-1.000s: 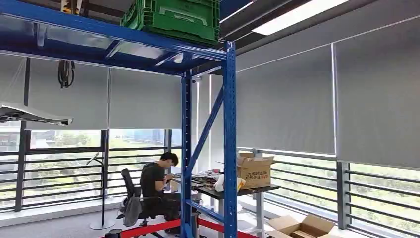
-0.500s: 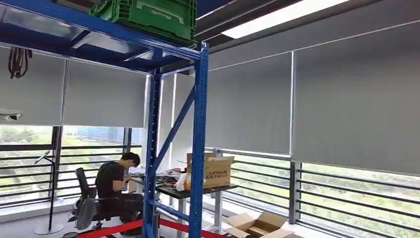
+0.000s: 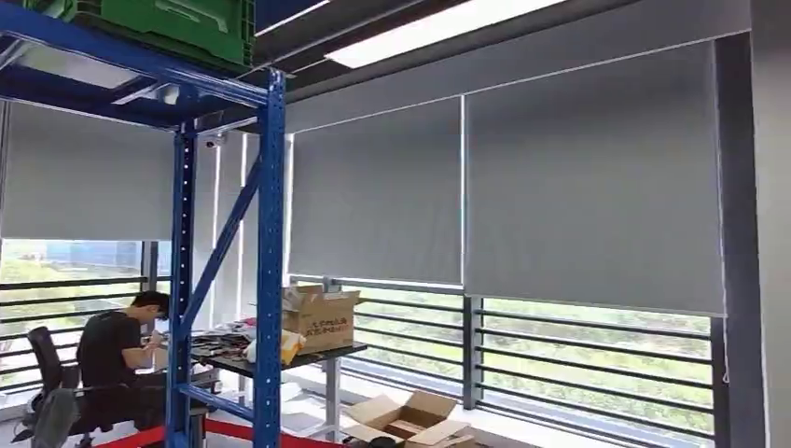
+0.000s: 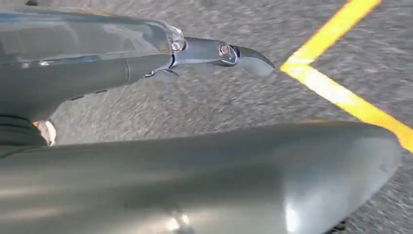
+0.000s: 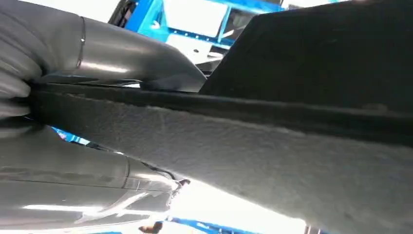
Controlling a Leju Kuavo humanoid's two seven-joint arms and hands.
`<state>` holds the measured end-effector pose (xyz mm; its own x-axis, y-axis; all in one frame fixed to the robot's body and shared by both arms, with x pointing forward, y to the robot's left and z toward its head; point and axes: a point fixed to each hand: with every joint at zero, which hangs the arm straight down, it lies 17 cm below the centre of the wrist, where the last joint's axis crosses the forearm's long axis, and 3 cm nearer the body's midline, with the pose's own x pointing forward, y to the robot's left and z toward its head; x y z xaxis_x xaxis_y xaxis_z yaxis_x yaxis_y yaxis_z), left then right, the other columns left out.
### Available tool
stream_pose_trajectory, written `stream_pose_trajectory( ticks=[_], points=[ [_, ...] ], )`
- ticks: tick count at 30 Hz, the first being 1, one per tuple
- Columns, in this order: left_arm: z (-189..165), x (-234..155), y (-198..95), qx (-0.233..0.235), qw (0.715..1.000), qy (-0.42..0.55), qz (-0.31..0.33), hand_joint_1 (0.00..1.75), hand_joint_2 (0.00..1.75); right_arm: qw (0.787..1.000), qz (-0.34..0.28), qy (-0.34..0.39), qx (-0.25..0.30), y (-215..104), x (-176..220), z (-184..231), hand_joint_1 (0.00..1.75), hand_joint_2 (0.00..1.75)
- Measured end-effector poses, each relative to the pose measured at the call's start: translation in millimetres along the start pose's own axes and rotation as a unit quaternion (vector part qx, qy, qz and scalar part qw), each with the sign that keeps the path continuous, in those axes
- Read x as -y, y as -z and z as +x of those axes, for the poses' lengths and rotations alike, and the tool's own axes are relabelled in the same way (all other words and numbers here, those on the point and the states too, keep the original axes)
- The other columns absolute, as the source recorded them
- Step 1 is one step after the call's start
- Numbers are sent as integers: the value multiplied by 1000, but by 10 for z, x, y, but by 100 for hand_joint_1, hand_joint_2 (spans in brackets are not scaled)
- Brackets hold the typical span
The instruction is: Take the parts from the cabinet and place them on the table.
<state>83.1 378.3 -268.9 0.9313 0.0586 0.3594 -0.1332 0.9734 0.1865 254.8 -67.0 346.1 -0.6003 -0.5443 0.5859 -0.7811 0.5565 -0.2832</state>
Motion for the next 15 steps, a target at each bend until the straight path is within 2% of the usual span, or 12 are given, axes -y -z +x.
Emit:
stream_pose_trajectory(
  ticks=[7,15],
  points=[
    [137,-20,19,20,1000,-3,2,0,0,1000,7,-8,-4,23,-21,-11,175,175],
    [137,-1,16,21,1000,-2,-2,0,0,1000,9,-17,-8,75,20,-12,175,175]
  ],
)
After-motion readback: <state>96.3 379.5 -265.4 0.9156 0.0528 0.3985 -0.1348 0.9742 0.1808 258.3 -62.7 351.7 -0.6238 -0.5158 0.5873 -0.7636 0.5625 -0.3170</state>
